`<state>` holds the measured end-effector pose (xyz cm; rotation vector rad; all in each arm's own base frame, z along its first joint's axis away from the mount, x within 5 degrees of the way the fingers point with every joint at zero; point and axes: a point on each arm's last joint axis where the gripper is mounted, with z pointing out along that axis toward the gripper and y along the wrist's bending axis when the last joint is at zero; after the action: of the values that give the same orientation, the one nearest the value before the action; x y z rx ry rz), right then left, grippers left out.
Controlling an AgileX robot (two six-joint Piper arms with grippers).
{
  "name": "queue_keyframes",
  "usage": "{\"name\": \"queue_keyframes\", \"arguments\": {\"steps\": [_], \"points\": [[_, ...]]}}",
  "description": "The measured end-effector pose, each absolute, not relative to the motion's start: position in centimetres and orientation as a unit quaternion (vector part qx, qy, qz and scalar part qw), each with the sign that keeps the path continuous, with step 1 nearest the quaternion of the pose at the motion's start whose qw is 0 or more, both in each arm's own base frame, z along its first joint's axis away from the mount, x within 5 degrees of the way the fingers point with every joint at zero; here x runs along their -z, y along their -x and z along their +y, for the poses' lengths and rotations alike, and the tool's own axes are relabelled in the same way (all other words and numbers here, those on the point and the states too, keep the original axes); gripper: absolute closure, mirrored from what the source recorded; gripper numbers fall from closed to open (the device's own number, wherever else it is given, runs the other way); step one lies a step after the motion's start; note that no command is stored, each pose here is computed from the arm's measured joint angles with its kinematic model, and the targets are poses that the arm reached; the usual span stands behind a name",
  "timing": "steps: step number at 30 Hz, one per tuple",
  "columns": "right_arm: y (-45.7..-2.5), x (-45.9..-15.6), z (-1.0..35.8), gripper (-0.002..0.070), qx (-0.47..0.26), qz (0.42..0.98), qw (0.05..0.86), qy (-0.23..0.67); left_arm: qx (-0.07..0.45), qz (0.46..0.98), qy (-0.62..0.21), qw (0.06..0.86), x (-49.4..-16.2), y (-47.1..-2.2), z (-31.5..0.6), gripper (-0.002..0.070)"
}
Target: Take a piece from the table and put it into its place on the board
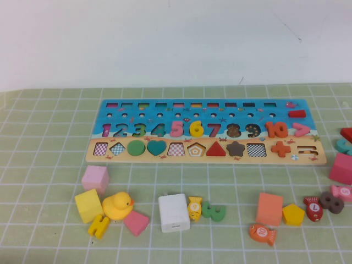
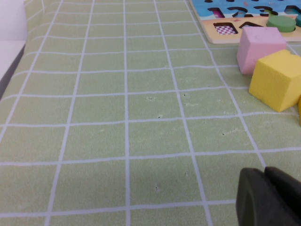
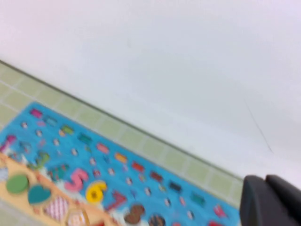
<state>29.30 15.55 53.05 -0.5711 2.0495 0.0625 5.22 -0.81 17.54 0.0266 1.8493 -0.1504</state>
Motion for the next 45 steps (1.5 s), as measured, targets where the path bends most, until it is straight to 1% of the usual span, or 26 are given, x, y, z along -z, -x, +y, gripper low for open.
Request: {"name": "queue_keyframes", "arguments": {"steps": [2,5,10,13,16,25,27,32,38,45], "points": [[-27.8,-53.3,14.6,0.0677,-0.020,0.844,0.481,0.235,0.065,0.798,-0.011,0.600,-17.5,-5.2,-0.8,0.0677],[-26.3,-52.4,13.7,0.0677,-0.013,0.855,0.458,0.241,0.065,0.798,-0.011,0.600,-17.5,-5.2,-0.8,0.0677],[-24.0,-49.1,12.3,0.0677,-0.004,0.885,0.399,0.241,0.065,0.798,-0.011,0.600,-17.5,-5.2,-0.8,0.0677],[-21.9,-46.9,11.0,0.0677,0.001,0.897,0.371,0.242,0.065,0.798,-0.011,0.600,-17.5,-5.2,-0.8,0.0677],[-20.0,-44.2,10.0,0.0678,-0.003,0.901,0.366,0.235,0.065,0.798,-0.011,0.600,-17.5,-5.2,-0.8,0.0677],[-14.3,-36.3,7.0,0.0678,-0.057,0.891,0.409,0.186,0.065,0.798,-0.012,0.600,-17.5,-5.2,-0.8,0.0677],[-12.9,-34.4,6.4,0.0678,-0.073,0.893,0.408,0.177,0.064,0.798,-0.013,0.600,-17.5,-5.2,-0.8,0.0677],[-9.6,-29.4,4.6,0.0678,-0.083,0.901,0.393,0.166,0.062,0.798,-0.016,0.600,-17.5,-5.2,-0.8,0.0677],[-8.2,-26.2,4.0,0.0678,-0.093,0.913,0.363,0.160,0.062,0.798,-0.016,0.600,-17.5,-5.2,-0.8,0.0677],[-7.9,-24.4,3.9,0.0678,-0.086,0.923,0.338,0.162,0.062,0.798,-0.016,0.600,-17.5,-5.2,-0.8,0.0677]]}}
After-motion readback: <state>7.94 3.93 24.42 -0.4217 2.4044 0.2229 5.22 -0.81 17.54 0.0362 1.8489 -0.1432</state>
